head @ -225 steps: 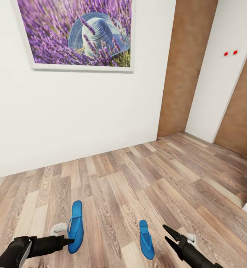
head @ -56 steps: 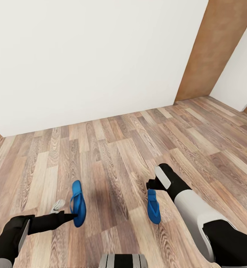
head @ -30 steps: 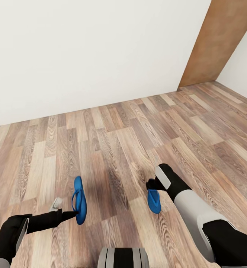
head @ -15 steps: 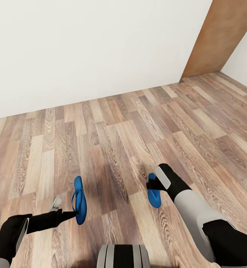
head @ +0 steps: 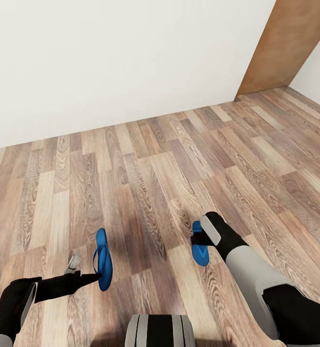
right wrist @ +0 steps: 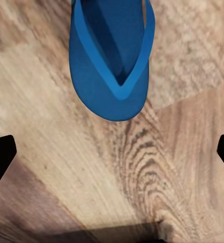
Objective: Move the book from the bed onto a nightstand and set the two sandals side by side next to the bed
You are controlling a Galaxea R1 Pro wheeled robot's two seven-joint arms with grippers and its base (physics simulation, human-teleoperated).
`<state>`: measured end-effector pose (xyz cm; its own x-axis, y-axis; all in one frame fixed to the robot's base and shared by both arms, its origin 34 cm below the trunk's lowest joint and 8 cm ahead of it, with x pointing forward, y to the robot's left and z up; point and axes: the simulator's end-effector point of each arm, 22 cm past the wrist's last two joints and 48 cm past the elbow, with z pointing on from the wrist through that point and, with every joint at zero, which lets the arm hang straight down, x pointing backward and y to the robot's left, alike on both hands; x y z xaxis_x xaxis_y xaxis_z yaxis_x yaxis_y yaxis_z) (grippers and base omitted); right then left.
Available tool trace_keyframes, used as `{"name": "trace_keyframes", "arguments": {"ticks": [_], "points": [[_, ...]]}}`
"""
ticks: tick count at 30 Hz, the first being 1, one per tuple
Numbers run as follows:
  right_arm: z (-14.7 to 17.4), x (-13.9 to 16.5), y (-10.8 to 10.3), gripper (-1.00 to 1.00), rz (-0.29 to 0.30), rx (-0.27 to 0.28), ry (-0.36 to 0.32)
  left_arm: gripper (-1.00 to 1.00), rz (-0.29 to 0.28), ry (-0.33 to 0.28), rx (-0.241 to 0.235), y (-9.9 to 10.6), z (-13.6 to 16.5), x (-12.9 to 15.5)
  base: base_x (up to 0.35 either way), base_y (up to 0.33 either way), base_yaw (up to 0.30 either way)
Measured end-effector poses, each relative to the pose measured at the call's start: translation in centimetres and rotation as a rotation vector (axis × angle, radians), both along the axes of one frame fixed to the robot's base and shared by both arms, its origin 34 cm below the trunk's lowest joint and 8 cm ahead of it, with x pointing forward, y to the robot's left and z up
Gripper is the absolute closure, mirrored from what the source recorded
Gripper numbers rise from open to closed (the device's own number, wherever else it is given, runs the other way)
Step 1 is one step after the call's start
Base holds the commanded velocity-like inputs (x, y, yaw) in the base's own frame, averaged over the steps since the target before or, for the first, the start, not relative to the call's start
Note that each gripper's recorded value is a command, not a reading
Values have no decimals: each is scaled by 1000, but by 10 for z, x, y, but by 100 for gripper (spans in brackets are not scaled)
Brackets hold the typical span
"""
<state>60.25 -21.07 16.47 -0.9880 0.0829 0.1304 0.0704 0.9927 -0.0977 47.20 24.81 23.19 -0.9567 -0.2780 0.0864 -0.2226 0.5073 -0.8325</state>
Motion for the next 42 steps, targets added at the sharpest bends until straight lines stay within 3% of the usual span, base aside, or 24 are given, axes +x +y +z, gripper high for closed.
{"name": "trace_keyframes", "arguments": {"ticks": [13,23,32,42], "points": [[-2,22,-3,-100,-39,-19,-106,100,0,3,-2,-1,0,-1,0,0,0],[-6,43,4,-100,-85,17,-215,100,0,3,0,0,-1,-1,0,0,0],[-17,39,-5,-100,-44,-30,-248,100,0,3,0,0,-1,-1,0,0,0],[-19,40,-14,-100,-31,-41,-263,100,1,2,-1,0,0,0,0,0,0]]}}
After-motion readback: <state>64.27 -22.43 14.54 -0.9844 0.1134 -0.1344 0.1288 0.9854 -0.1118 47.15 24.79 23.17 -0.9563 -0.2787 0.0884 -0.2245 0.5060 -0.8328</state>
